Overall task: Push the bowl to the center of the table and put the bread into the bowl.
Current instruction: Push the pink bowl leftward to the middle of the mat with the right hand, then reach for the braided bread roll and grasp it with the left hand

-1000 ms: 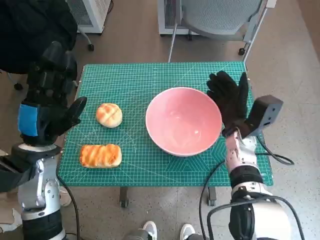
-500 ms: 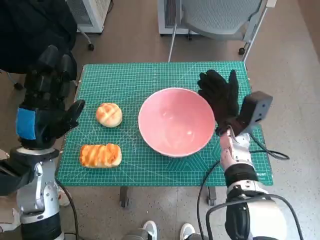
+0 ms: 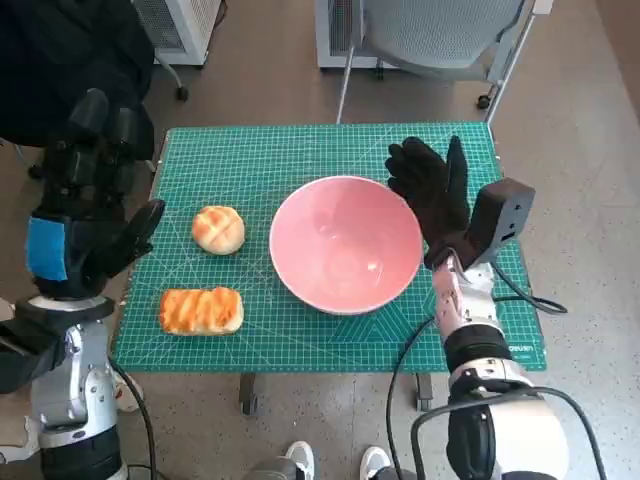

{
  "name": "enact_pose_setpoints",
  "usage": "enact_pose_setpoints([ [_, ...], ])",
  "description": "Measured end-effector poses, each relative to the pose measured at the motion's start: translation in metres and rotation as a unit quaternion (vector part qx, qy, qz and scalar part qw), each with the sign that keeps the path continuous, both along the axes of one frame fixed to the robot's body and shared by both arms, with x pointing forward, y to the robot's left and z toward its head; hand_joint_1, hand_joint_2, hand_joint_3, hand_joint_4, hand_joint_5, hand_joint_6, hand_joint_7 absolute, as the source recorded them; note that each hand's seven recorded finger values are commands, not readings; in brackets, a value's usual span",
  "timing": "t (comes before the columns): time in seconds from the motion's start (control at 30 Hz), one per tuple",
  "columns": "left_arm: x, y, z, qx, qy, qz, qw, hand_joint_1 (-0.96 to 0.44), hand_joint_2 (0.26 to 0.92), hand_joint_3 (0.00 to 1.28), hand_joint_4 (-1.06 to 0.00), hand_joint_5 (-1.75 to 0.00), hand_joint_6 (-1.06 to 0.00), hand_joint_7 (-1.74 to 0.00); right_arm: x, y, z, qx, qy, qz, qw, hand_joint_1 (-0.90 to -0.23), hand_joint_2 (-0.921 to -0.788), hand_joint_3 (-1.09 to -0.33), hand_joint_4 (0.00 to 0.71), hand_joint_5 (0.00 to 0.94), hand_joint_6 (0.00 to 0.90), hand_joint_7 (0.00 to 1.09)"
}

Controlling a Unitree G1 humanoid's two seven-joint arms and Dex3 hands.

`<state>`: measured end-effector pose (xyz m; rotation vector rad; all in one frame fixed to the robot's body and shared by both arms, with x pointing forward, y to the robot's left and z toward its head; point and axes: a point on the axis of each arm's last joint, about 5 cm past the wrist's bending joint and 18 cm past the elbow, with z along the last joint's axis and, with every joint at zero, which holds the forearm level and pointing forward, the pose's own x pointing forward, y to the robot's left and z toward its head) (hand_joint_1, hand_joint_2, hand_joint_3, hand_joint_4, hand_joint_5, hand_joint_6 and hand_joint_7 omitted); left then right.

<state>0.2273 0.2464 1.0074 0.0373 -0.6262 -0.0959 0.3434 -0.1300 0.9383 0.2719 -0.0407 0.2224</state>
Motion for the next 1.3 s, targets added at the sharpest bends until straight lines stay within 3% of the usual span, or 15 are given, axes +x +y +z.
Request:
enact_pose_setpoints([
  [0.23,0.0,-0.001,0.0,0.001,0.001,-0.002,1.0,-0.43,0.921,0.28,-0.09,-0.01,0.0,-0.35,0.0008,-0.003,0.001,-0.001,-0.002,0.003,1.0,-0.716,-0.921,-0.928,0.36,0.002,0.42,0.02],
  [0.43,0.001,-0.002,0.0,0.001,0.001,-0.004,1.0,-0.43,0.921,0.28,-0.09,-0.01,0.0,-0.35,0.0028,-0.013,0.006,-0.008,-0.01,-0.004,0.9999,-0.688,-0.921,-0.925,0.367,0.005,0.416,0.02],
  [0.57,0.001,-0.002,0.0,0.0,0.001,-0.003,1.0,-0.44,0.921,0.28,-0.09,-0.01,0.0,-0.35,0.0054,-0.023,0.014,-0.017,-0.03,-0.014,0.9993,-0.682,-0.921,-0.912,0.357,0.001,0.395,0.01],
  [0.73,0.001,-0.003,0.0,-0.001,0.002,-0.002,1.0,-0.44,0.921,0.28,-0.09,-0.01,0.0,-0.35,0.0091,-0.033,0.031,-0.033,-0.099,-0.019,0.9944,-0.696,-0.921,-0.896,0.322,0.0,0.366,0.0],
  [0.93,0.003,-0.006,0.0,-0.001,0.002,-0.002,1.0,-0.45,0.921,0.28,-0.09,-0.01,0.0,-0.35,0.0101,-0.041,0.053,-0.054,-0.21,-0.003,0.9763,-0.705,-0.921,-0.885,0.276,0.0,0.344,0.0],
  [1.3,0.01,-0.015,0.007,-0.004,-0.008,-0.017,1.0,-0.42,0.921,0.3,-0.1,-0.01,0.0,-0.42,0.0051,-0.055,0.081,-0.053,-0.381,0.051,0.9215,-0.716,-0.921,-0.853,0.226,0.001,0.312,0.0],
])
